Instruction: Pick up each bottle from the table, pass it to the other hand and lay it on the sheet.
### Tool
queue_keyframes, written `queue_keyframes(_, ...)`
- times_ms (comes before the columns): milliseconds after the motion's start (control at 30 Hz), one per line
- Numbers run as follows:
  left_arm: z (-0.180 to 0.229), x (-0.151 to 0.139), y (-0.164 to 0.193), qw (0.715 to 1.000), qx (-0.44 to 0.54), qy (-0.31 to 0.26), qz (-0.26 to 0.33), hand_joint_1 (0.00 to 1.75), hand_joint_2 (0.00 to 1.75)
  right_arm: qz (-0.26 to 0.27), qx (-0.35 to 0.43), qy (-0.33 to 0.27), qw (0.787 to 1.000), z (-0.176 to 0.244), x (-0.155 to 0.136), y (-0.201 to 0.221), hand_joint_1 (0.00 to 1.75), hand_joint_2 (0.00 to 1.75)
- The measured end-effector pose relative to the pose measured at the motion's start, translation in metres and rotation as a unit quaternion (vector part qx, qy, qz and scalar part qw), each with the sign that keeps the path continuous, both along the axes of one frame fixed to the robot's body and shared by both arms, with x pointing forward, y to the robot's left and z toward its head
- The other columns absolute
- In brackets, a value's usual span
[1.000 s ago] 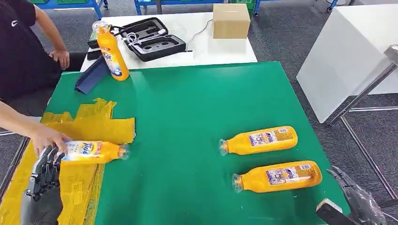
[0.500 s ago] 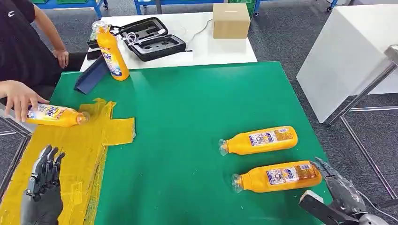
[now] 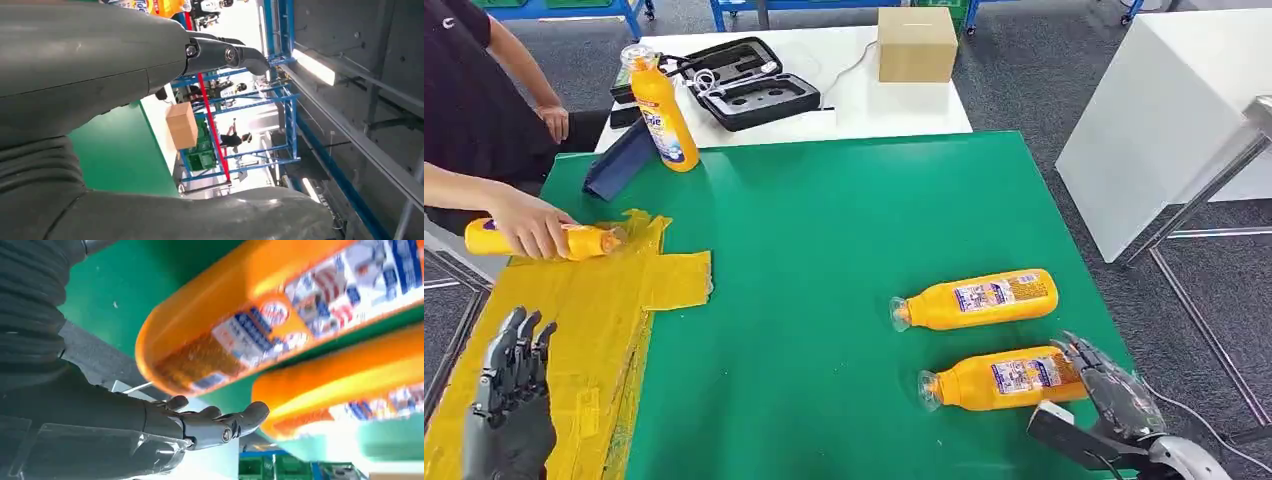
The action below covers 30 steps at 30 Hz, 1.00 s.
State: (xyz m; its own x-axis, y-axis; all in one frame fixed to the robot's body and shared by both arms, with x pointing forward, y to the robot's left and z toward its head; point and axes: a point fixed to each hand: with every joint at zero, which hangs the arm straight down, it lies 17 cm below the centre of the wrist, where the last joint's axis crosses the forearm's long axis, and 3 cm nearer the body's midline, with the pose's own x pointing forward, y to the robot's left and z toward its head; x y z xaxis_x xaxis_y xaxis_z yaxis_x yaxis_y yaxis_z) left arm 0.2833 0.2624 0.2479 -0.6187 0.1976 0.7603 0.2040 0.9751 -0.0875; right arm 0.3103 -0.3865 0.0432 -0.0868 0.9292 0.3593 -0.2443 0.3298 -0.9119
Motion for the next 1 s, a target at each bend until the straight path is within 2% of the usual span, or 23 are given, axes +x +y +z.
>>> queue_keyframes(233, -0.001, 0.004, -0.002, 1.0, -0.003, 0.001, -0.002, 0.0, 0.0, 0.008, -0.03, 0.042, 0.999, -0.025, -0.003, -0.003, 0.0, 1.75)
queue_keyframes(667, -0.004, 0.007, -0.005, 1.0, -0.007, 0.003, -0.006, 0.0, 0.0, 0.025, -0.067, 0.067, 0.995, -0.036, -0.006, -0.011, 0.0, 1.75)
queue_keyframes(700, -0.004, 0.008, -0.005, 1.0, -0.007, 0.003, -0.007, 0.0, 0.0, 0.021, -0.078, 0.071, 0.994, -0.038, -0.005, -0.015, 0.16, 1.75)
queue_keyframes(733, -0.003, 0.008, -0.005, 1.0, -0.007, 0.002, -0.007, 0.0, 0.0, 0.021, -0.085, 0.075, 0.993, -0.041, -0.004, -0.015, 1.64, 1.75)
queue_keyframes(767, -0.003, 0.009, -0.006, 1.0, -0.008, 0.001, -0.008, 0.0, 0.0, 0.023, -0.092, 0.08, 0.992, -0.046, -0.004, -0.016, 1.75, 1.75)
queue_keyframes(1000, -0.004, 0.016, -0.008, 1.0, -0.013, 0.001, -0.011, 0.0, 0.0, 0.031, -0.104, 0.099, 0.989, -0.052, -0.001, -0.024, 1.75, 1.75)
